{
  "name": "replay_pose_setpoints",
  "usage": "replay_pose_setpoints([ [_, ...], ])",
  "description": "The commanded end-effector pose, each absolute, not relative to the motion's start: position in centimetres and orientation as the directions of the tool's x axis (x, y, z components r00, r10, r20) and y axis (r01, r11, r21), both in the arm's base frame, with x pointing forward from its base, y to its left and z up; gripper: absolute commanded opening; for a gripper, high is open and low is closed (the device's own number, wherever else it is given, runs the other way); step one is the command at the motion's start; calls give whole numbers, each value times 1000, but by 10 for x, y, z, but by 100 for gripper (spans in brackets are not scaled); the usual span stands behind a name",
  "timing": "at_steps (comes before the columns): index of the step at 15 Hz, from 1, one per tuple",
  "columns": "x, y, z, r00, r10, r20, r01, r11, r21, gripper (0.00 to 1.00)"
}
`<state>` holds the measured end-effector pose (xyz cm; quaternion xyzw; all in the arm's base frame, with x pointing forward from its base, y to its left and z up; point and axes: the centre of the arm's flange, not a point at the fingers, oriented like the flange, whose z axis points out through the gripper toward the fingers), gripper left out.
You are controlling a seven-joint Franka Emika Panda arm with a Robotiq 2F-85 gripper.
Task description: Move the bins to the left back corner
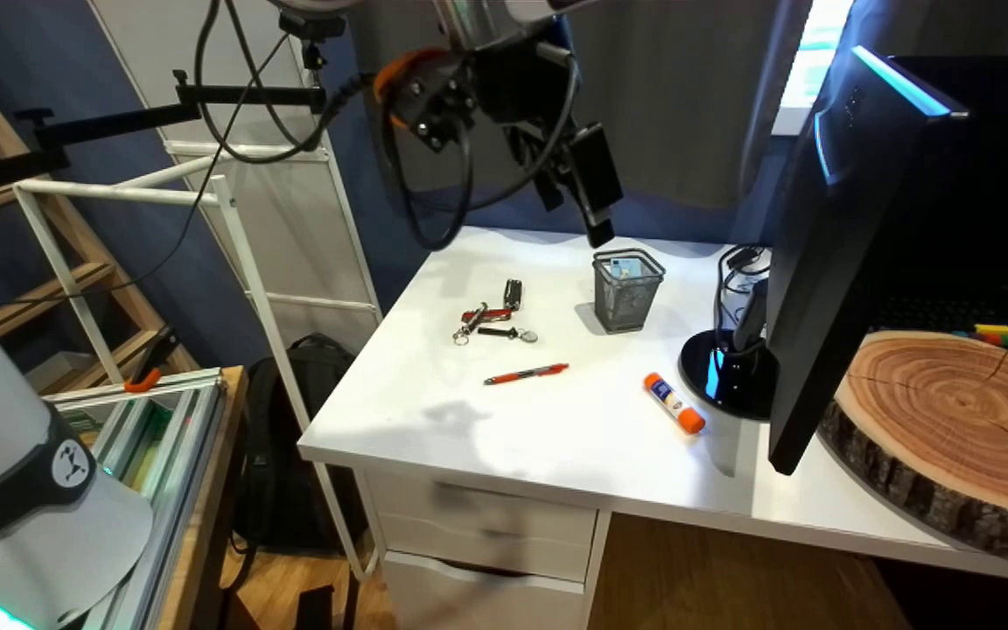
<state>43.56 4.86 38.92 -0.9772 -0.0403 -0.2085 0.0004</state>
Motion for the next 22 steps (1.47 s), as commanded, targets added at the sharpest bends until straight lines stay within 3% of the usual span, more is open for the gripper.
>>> replay_pose_setpoints([
  [1, 520, 88, 372, 863, 8, 505, 29, -999, -34, 100],
  [2, 537, 94, 369, 867, 10, 497, 30, -999, -32, 100],
  [3, 482, 81, 379, 873, 38, 487, 60, -998, -30, 100],
  [7, 522, 86, 363, 877, 17, 479, 45, -998, -46, 100],
  [9, 506, 81, 368, 879, 1, 477, 7, -1000, -10, 100],
  [16, 582, 183, 305, 965, -63, 256, -76, -996, 41, 100],
  [22, 653, 217, 239, 965, -83, 249, -68, -995, -68, 100],
])
